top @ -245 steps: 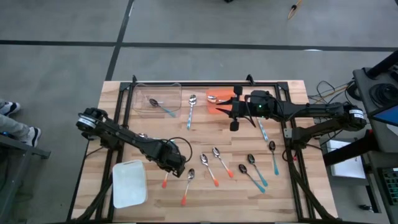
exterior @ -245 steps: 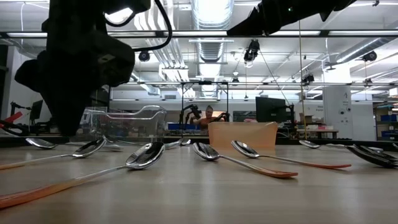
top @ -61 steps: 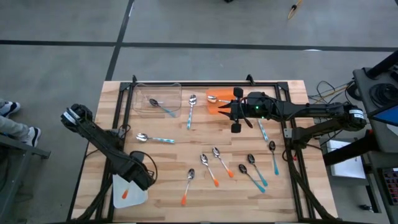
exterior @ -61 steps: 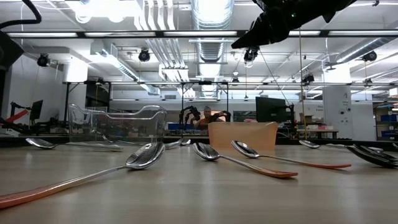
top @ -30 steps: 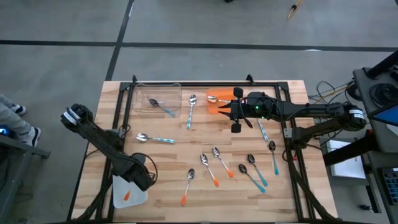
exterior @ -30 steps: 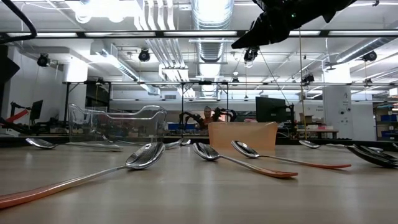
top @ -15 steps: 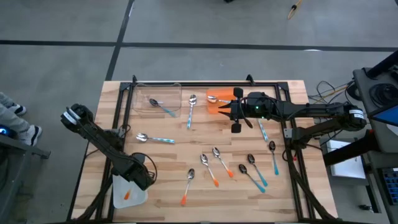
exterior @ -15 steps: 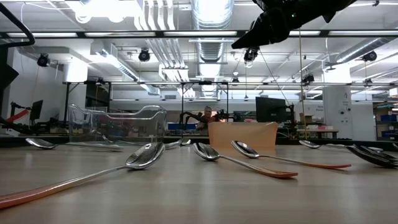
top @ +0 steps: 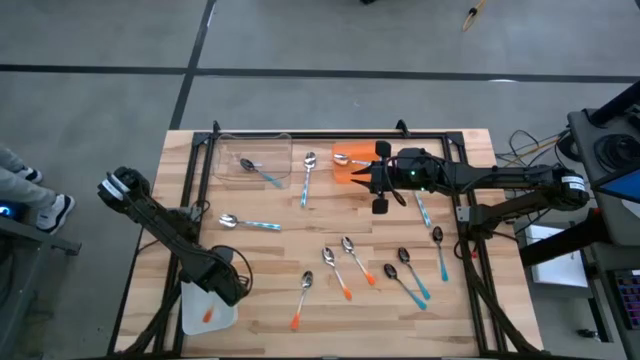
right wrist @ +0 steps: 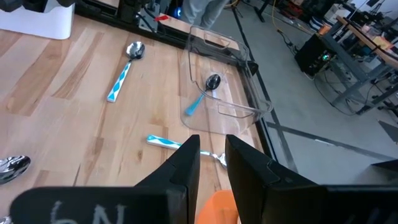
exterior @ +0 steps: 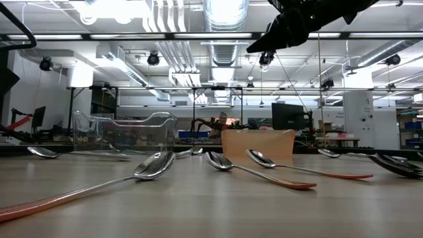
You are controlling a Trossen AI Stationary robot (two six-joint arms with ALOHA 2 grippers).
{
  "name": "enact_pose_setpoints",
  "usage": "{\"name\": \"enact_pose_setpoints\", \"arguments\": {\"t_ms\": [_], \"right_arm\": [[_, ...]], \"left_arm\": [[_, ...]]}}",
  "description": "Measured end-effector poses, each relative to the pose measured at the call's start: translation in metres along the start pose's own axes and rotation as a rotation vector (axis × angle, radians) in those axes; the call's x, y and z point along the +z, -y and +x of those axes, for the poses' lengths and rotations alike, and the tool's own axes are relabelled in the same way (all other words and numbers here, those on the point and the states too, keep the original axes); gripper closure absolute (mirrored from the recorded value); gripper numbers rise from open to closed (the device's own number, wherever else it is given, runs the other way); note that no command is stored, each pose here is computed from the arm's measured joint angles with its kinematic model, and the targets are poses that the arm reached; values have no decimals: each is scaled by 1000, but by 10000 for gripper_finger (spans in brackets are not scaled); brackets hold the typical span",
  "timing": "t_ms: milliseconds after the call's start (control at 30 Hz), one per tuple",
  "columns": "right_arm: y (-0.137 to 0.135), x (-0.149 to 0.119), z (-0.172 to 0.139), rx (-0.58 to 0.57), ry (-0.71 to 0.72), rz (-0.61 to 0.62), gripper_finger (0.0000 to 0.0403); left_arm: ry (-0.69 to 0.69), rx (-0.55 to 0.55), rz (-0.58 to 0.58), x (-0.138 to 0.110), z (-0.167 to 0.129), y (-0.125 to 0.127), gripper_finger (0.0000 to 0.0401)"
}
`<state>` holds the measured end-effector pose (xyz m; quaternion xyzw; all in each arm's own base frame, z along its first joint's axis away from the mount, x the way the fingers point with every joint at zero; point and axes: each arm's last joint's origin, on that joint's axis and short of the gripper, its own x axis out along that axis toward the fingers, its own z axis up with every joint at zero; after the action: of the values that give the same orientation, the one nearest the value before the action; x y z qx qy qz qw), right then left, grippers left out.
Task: Sort silverware by color (type)
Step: Put the orange spoon into the white bin, then put the light blue spoon into the orange bin
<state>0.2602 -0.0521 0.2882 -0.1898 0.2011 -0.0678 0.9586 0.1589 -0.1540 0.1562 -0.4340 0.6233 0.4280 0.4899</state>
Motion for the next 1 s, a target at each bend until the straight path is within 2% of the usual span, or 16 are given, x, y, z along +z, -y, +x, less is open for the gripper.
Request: {"name": "enact_pose_setpoints", "arguments": {"t_ms": [133,233,333,467,567,700,800,1000], "right_arm": [[0,0,0,1,-2,2,335],[0,0,0,1,-3,15,335],[0,0,0,1,-2,20,335],[0,1,0,-3,7,38,335],[1,2,0,-9,22,55,335],[2,4,0,-16,40,74,335],[2,4,0,-15,39,99,335],[-3,-5,0,18,-60,281,335]], "left_arm": [[-46,-30,29,-7,-12,6,368],[-67,-94,86,-13,-31,15,368],[-31,-180,167,-13,-54,23,368],[136,-342,310,-5,-85,35,371],[302,-402,433,8,-101,43,379],[407,-374,628,31,-111,48,391],[466,-319,730,51,-111,49,399],[599,-194,860,82,-110,50,400]]}}
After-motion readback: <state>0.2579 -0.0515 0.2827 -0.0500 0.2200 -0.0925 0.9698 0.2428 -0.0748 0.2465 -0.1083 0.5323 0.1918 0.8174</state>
